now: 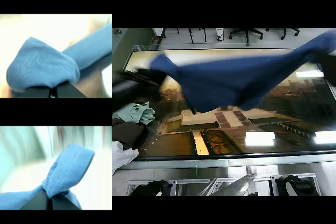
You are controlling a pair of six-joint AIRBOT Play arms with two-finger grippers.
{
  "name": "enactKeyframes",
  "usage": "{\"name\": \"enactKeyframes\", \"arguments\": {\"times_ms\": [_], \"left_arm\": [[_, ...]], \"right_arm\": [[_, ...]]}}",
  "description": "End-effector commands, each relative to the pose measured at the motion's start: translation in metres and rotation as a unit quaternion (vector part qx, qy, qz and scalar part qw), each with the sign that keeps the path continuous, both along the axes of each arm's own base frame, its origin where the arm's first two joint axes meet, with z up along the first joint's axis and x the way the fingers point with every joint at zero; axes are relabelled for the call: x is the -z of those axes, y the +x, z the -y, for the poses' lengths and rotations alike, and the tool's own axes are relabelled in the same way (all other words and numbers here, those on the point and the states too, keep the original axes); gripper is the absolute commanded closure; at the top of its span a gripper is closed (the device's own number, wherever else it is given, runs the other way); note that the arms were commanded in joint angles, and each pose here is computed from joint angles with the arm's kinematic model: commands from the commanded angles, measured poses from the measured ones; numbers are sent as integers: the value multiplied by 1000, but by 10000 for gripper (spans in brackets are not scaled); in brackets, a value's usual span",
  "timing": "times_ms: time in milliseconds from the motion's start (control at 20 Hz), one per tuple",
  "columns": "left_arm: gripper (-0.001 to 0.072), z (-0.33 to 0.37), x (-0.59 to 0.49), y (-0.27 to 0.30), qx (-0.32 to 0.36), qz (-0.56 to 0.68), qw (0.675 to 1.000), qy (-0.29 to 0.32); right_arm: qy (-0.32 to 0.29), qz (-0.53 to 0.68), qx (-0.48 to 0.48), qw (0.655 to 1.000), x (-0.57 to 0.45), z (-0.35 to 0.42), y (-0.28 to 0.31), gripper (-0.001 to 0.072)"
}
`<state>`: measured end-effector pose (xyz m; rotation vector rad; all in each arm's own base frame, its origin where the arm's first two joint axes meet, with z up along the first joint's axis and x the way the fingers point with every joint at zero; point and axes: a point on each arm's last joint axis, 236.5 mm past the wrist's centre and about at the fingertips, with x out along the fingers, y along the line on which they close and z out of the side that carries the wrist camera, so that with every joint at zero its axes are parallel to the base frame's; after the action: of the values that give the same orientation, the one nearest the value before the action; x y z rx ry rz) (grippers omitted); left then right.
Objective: Fold the shirts.
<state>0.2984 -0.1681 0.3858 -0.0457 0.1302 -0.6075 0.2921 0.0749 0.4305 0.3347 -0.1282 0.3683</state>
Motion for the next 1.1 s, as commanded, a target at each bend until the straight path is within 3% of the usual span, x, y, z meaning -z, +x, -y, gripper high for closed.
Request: {"name": "enactKeyframes", "arguments": {"times_ms": [0, 150, 300, 600, 800, 1050], "left_arm": [[687, -56, -170, -148, -19, 245, 965, -90], [687, -70, -189, -198, -22, 281, 956, -75], [687, -64, -167, -159, -36, 200, 977, -62], [687, -25, -3, 41, -50, -89, 994, -43], [687, -1, 199, 140, -44, -301, 953, 7], [687, 3, 398, 195, -56, -442, 893, 59]], "right_arm": [[-21, 276, 74, 958, -140, 20, -174, 694], [-51, 325, 91, 940, -157, 18, -215, 693], [-60, 293, 79, 951, -151, 13, -186, 693], [-65, 0, -19, 998, -17, -11, 38, 693], [-50, -211, -67, 974, 149, -34, 178, 694], [-34, -358, -64, 931, 335, -54, 264, 694]]}}
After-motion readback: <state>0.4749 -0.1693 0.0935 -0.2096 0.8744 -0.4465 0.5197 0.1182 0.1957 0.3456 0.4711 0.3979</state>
